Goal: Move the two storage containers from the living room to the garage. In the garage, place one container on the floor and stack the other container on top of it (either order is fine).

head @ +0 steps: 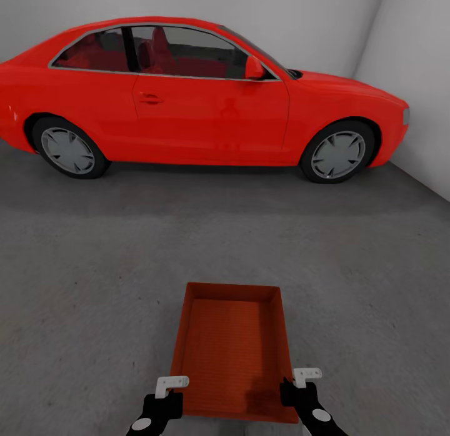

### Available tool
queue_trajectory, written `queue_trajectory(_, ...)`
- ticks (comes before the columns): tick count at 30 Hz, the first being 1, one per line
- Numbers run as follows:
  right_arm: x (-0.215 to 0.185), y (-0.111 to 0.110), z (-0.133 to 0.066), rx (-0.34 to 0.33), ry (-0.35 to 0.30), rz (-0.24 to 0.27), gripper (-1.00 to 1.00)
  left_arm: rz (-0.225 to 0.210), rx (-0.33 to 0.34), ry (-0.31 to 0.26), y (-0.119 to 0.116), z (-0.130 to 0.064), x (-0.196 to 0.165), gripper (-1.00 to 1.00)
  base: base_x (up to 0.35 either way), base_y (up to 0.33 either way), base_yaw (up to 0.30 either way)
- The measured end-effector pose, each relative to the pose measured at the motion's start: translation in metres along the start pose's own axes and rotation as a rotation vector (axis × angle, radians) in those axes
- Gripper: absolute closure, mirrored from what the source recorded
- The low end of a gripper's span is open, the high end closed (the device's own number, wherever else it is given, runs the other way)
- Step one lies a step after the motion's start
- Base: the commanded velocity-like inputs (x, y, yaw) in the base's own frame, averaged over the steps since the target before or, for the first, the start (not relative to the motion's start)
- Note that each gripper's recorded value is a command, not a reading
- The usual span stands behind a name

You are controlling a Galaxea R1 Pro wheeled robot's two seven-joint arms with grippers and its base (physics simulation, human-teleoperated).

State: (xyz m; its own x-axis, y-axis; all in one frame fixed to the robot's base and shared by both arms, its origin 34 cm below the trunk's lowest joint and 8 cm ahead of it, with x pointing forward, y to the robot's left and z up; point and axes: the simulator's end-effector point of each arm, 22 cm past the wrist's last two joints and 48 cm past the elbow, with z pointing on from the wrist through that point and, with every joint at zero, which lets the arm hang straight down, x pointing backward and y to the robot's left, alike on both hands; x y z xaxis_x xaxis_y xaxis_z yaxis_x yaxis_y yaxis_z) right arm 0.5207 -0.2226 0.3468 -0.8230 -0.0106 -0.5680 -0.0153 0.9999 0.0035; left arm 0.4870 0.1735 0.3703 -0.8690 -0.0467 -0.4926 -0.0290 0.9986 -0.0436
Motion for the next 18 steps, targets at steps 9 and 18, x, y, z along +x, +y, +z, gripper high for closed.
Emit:
queue_trajectory(9, 0.014, 0.0, 0.013, 0.0, 0.001, 0.0, 1.0, 0.0, 0.0, 0.0, 0.001, 0.015, 0.012, 1.0, 0.0, 0.0, 0.0)
queue_trajectory(18, 0.027, 0.0, 0.027, 0.0, 0.0, 0.0, 1.0, 0.0, 0.0, 0.0, 0.002, 0.029, 0.024, 1.0, 0.0, 0.0, 0.0)
